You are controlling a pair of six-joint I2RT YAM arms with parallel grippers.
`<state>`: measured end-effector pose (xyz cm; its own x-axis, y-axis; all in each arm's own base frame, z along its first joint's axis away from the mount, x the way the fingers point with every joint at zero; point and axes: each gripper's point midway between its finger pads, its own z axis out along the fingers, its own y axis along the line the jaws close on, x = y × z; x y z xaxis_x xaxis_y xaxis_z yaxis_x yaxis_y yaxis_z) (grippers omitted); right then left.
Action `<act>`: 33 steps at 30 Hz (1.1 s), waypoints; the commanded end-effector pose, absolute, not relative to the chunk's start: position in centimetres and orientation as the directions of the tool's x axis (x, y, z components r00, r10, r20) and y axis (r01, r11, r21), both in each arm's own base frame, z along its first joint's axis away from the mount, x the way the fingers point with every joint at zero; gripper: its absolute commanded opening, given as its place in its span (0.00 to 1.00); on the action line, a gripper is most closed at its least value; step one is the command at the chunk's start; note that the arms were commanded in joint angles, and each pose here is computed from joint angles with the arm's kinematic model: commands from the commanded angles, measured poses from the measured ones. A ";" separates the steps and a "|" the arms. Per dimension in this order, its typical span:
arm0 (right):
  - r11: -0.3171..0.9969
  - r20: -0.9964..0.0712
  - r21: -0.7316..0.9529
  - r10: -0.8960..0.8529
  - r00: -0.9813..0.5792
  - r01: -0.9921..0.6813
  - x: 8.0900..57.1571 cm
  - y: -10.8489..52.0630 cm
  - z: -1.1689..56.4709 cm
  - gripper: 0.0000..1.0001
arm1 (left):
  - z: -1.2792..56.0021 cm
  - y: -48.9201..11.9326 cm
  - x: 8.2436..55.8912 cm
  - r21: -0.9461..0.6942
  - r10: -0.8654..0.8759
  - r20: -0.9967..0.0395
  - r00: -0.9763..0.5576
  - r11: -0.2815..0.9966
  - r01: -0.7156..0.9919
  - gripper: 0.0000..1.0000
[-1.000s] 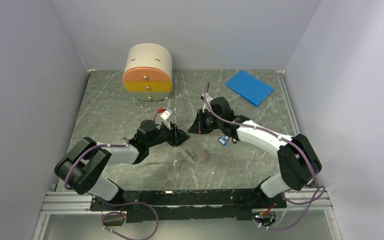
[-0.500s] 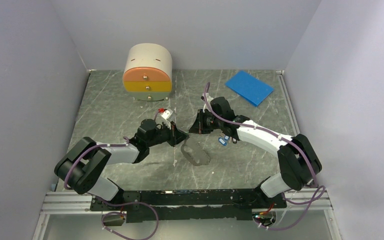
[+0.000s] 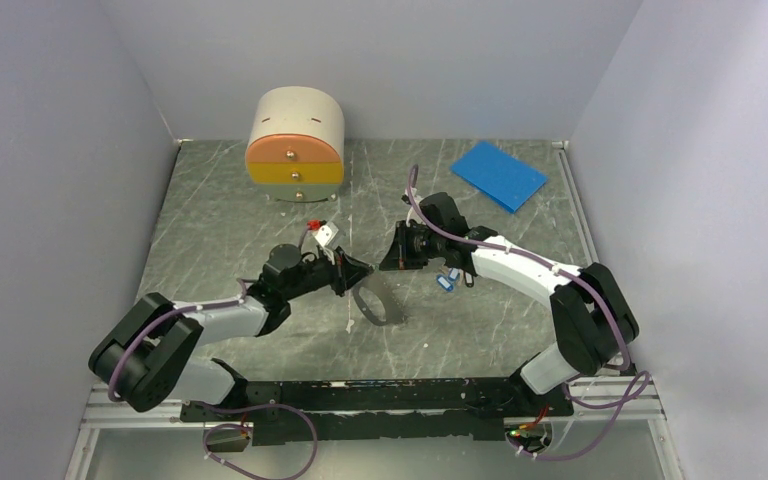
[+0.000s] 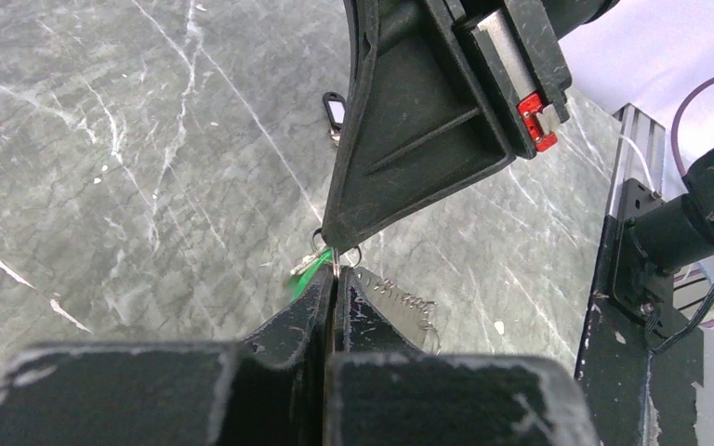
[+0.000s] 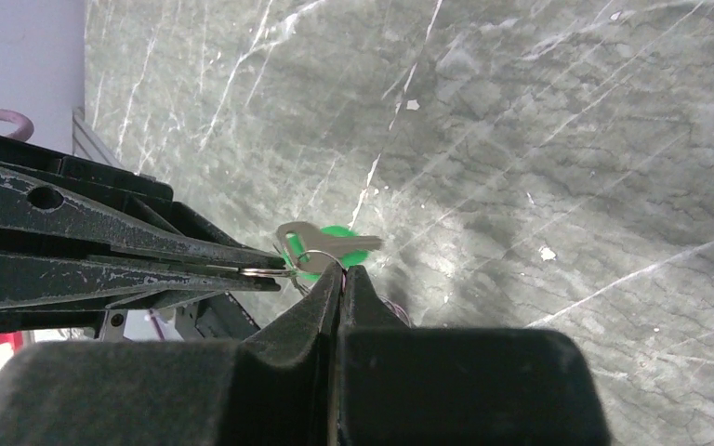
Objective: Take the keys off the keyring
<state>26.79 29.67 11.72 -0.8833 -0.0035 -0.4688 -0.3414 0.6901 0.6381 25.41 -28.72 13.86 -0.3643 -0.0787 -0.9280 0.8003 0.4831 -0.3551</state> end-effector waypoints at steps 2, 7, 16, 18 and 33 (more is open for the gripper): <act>0.689 -0.482 0.631 -0.012 -0.876 -0.357 27.1 29.7 12.4 0.00 | 16.6 -28.4 26.0 -0.236 -0.121 -0.972 -0.202 0.485 0.842 0.03; 0.610 -0.508 0.680 -0.006 -0.861 -0.406 26.8 30.9 13.4 0.00 | 15.9 -28.1 26.0 -0.198 -0.110 -0.980 -0.165 0.488 0.850 0.03; 0.507 -0.568 0.706 -0.013 -0.823 -0.495 26.9 30.4 13.6 0.00 | 15.5 -28.0 25.7 -0.127 -0.053 -0.992 -0.115 0.480 0.868 0.02; 0.491 -0.581 0.705 -0.014 -0.814 -0.511 27.0 29.7 13.4 0.00 | 15.4 -27.9 25.4 -0.108 -0.021 -0.993 -0.112 0.472 0.875 0.02; 0.374 -0.915 0.370 -0.015 -0.404 -0.850 26.5 26.5 20.4 0.38 | 20.4 -28.7 22.0 -0.045 0.143 -0.986 -0.084 0.254 0.966 0.03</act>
